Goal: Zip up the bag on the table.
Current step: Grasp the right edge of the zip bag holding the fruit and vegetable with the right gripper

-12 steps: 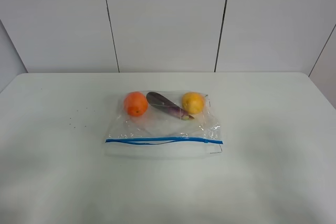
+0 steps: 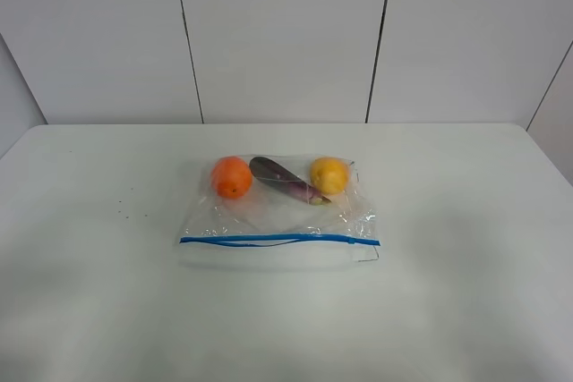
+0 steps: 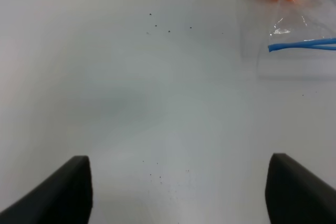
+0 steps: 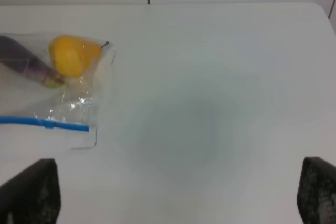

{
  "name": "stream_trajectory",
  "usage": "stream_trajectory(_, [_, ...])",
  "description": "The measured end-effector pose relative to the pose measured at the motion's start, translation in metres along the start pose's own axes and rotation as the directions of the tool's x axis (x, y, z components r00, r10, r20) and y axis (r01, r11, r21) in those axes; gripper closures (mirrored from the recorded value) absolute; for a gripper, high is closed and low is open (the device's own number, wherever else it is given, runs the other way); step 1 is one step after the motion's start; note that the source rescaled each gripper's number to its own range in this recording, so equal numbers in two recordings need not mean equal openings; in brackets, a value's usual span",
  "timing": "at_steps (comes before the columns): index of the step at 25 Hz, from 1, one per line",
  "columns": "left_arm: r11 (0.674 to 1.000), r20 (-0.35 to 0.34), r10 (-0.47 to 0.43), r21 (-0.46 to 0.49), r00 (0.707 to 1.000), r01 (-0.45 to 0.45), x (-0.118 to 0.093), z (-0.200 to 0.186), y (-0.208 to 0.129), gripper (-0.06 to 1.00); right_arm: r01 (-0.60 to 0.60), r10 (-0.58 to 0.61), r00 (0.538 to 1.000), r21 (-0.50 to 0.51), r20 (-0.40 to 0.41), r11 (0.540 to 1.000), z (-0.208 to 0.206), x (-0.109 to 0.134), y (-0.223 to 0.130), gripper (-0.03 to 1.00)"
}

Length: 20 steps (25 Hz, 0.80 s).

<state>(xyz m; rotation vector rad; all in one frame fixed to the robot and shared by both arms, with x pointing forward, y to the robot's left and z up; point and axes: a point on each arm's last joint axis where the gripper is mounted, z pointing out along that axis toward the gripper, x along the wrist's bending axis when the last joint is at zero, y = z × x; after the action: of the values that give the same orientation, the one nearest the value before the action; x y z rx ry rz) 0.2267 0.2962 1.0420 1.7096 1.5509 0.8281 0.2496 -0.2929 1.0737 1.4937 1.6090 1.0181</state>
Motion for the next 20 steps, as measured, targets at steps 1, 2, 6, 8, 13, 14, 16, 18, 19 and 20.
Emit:
stream_trajectory(1, [1.0,0.0,0.0,0.0,1.0,0.0,0.0,0.0,0.0,-0.06,-0.003,0.003,1.0,0.029,-0.001,1.0,0.005,0.0,0.01,-0.03])
stream_trajectory(2, [1.0,0.0,0.0,0.0,1.0,0.0,0.0,0.0,0.0,-0.06,-0.005,0.006,1.0,0.07,-0.001,0.998,0.012,-0.001,0.02,-0.03])
stream_trajectory(6, [1.0,0.0,0.0,0.0,1.0,0.0,0.0,0.0,0.0,-0.06,-0.026,0.03,0.999,0.25,-0.011,0.968,0.054,-0.003,0.056,-0.03])
stream_trajectory(8, [1.0,0.0,0.0,0.0,1.0,0.0,0.0,0.0,0.0,-0.06,-0.044,0.055,0.998,0.359,-0.02,0.932,0.084,-0.003,0.069,-0.03])
stream_trajectory(13, [1.0,0.0,0.0,0.0,1.0,0.0,0.0,0.0,0.0,-0.06,-0.098,0.138,0.99,0.551,-0.031,0.829,0.16,-0.003,0.085,-0.03])
stream_trajectory(14, [1.0,0.0,0.0,0.0,1.0,0.0,0.0,0.0,0.0,-0.06,-0.11,0.158,0.987,0.583,-0.032,0.805,0.176,-0.002,0.084,-0.03])
stream_trajectory(16, [1.0,0.0,0.0,0.0,1.0,0.0,0.0,0.0,0.0,-0.06,-0.124,0.191,0.981,0.64,-0.036,0.758,0.205,-0.001,0.077,-0.03])
stream_trajectory(18, [1.0,0.0,0.0,0.0,1.0,0.0,0.0,0.0,0.0,-0.06,-0.128,0.221,0.974,0.683,-0.05,0.719,0.229,0.0,0.067,-0.03])
stream_trajectory(19, [1.0,0.0,0.0,0.0,1.0,0.0,0.0,0.0,0.0,-0.06,-0.123,0.235,0.97,0.703,-0.063,0.7,0.241,0.002,0.061,-0.03])
stream_trajectory(20, [1.0,0.0,0.0,0.0,1.0,0.0,0.0,0.0,0.0,-0.06,-0.113,0.245,0.966,0.716,-0.082,0.689,0.25,0.003,0.056,-0.03])
